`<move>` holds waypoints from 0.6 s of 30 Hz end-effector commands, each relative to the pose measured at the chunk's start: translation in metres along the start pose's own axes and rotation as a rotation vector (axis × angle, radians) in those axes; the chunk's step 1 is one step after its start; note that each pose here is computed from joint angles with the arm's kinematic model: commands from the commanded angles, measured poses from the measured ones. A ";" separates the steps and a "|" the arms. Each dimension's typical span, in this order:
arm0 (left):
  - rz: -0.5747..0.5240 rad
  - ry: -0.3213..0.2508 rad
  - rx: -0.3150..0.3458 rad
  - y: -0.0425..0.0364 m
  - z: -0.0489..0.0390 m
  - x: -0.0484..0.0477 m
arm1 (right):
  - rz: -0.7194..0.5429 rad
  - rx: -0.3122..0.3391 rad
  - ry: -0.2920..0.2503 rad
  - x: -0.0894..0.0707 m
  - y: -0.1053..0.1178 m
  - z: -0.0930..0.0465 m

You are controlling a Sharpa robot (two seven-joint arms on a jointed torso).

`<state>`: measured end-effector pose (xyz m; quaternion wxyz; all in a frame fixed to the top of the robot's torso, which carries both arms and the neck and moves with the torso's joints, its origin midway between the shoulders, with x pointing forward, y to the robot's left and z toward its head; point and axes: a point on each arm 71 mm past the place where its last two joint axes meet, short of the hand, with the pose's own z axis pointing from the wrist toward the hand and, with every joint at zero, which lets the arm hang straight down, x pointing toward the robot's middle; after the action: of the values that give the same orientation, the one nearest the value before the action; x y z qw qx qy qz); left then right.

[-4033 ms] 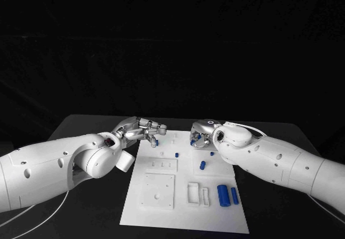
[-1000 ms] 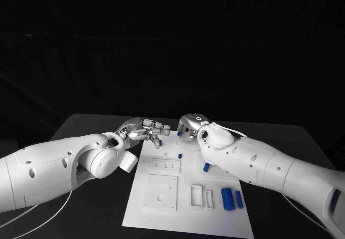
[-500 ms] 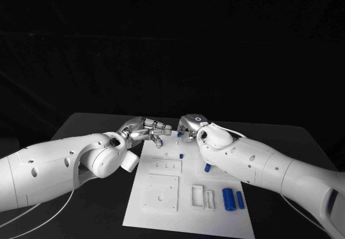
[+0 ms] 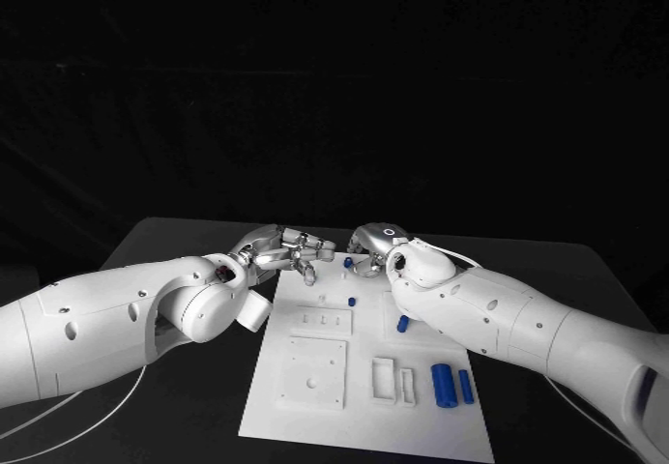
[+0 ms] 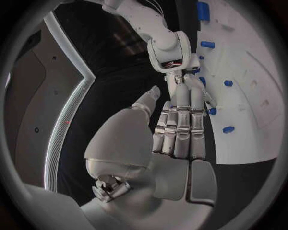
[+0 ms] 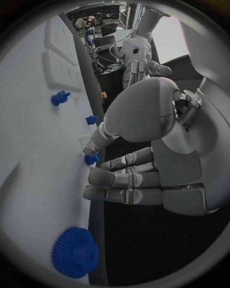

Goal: Assemble the parts on the task board

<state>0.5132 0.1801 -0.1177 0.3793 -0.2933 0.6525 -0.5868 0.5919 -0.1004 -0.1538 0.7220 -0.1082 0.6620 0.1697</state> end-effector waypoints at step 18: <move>0.019 -0.071 0.008 0.0004 -0.0068 -0.0239 | 0.170 0.032 -0.165 -0.046 -0.048 -0.032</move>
<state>0.5200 0.2037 -0.1168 0.4029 -0.3089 0.6442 -0.5721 0.5797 -0.1619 -0.1168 0.7530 -0.0345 0.6216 0.2131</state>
